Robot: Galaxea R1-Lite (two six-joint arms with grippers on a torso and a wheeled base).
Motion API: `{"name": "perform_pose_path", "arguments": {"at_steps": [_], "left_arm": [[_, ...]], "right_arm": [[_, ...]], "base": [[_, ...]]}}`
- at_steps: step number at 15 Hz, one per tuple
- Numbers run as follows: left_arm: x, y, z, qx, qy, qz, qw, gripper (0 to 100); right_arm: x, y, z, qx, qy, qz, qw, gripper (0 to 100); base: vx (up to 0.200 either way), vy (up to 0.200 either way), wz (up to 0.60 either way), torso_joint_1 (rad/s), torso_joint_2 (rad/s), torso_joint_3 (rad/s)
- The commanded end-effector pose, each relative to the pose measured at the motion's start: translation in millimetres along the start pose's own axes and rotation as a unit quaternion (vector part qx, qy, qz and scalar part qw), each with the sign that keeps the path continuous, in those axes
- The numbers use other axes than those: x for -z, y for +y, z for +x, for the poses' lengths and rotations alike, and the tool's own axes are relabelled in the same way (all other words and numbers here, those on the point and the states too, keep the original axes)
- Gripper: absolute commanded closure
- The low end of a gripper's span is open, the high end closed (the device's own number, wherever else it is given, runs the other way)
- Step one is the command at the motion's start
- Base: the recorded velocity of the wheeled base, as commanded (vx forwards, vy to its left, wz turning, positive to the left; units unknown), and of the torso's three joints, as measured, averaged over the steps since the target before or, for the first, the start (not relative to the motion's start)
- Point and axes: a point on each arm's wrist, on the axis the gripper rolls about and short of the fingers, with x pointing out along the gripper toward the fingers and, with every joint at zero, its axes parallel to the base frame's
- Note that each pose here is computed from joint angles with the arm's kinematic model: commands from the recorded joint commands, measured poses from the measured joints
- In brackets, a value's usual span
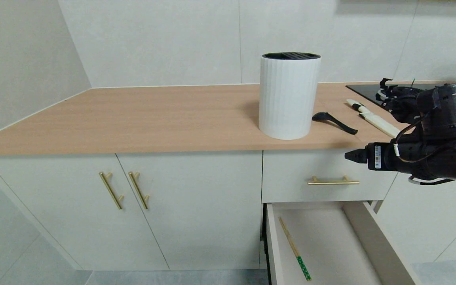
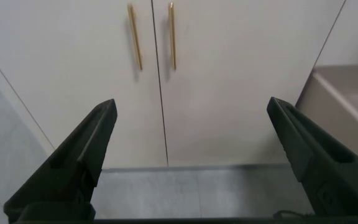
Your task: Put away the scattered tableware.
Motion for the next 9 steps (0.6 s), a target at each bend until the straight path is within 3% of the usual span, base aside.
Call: {"name": "perform_pose_path", "arguments": {"at_steps": [1,6,9], "left_arm": [[0.0,0.0,0.0,0.001,0.0,0.0,1.0,0],[0.0,0.0,0.0,0.0,0.0,0.0,1.0,0],[0.0,0.0,0.0,0.0,0.0,0.0,1.0,0]], "right_arm": [[0.7,0.3,1.7,0.0,0.002,-0.001,1.0,0],[1.1,0.1,2.8,0.0,0.004,-0.001,1.0,0],[0.7,-2.7,6.3,0.005,0.0,0.002,1.0,0]], "base": [[0.0,0.0,0.0,0.178,-0.47,-0.286],[0.0,0.0,0.0,0.186,-0.46,-0.274],[0.0,0.0,0.0,0.059,-0.15,-0.087]]}}
